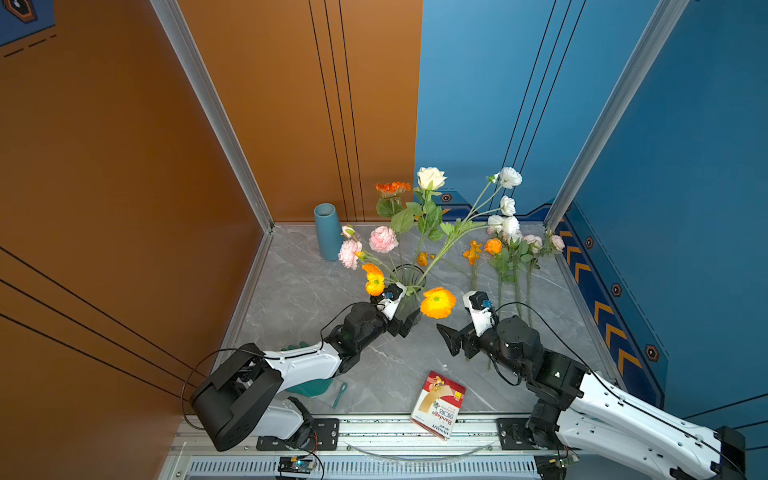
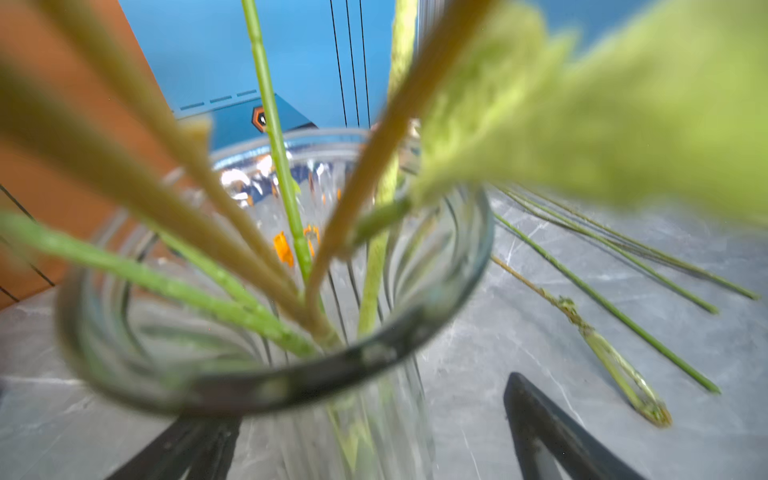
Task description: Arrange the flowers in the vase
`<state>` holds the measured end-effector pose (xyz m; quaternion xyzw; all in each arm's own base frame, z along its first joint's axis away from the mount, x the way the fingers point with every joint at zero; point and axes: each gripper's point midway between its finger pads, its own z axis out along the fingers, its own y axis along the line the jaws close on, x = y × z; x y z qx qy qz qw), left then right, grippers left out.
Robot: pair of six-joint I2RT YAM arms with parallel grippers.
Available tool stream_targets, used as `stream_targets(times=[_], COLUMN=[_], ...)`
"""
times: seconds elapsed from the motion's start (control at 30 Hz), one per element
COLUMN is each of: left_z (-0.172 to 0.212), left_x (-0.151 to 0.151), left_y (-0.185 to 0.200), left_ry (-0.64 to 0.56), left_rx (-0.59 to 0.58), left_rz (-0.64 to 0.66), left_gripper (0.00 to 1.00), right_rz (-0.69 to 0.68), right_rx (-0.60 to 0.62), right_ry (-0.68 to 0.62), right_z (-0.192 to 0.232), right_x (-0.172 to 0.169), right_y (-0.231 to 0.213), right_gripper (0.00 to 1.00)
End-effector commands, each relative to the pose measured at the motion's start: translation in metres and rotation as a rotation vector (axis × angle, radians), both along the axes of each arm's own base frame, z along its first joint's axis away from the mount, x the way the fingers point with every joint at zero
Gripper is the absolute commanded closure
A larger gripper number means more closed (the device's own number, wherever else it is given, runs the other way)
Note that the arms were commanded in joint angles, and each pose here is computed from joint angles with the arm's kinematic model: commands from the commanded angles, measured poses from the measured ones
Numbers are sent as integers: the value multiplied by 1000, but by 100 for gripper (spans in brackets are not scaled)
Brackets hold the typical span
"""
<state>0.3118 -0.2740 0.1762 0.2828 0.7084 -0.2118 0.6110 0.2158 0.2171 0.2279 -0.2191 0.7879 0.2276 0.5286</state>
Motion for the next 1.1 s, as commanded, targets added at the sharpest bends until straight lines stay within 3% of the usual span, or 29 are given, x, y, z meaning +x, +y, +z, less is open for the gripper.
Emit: stream_targets(times=[0.0, 0.23, 0.37, 0.63, 0.73, 1.07], left_z=[33, 35, 36, 45, 66, 117], left_x=[22, 42, 46, 67, 90, 218], left_y=[0, -8, -11, -22, -15, 34], left_ry=[-99, -147, -201, -279, -319, -453], left_rx=[-97, -192, -243, -220, -257, -391], left_rz=[53, 70, 51, -36, -47, 68], left_gripper=[2, 0, 12, 55, 65, 70], right_rz=[17, 53, 63, 78, 74, 55], right_rx=[9, 10, 10, -3, -12, 5], right_ry=[-1, 0, 7, 2, 7, 36], right_z=[-1, -1, -4, -7, -7, -17], right_x=[-2, -1, 0, 6, 10, 21], right_y=[3, 14, 18, 26, 26, 18], right_gripper=[0, 0, 0, 0, 0, 0])
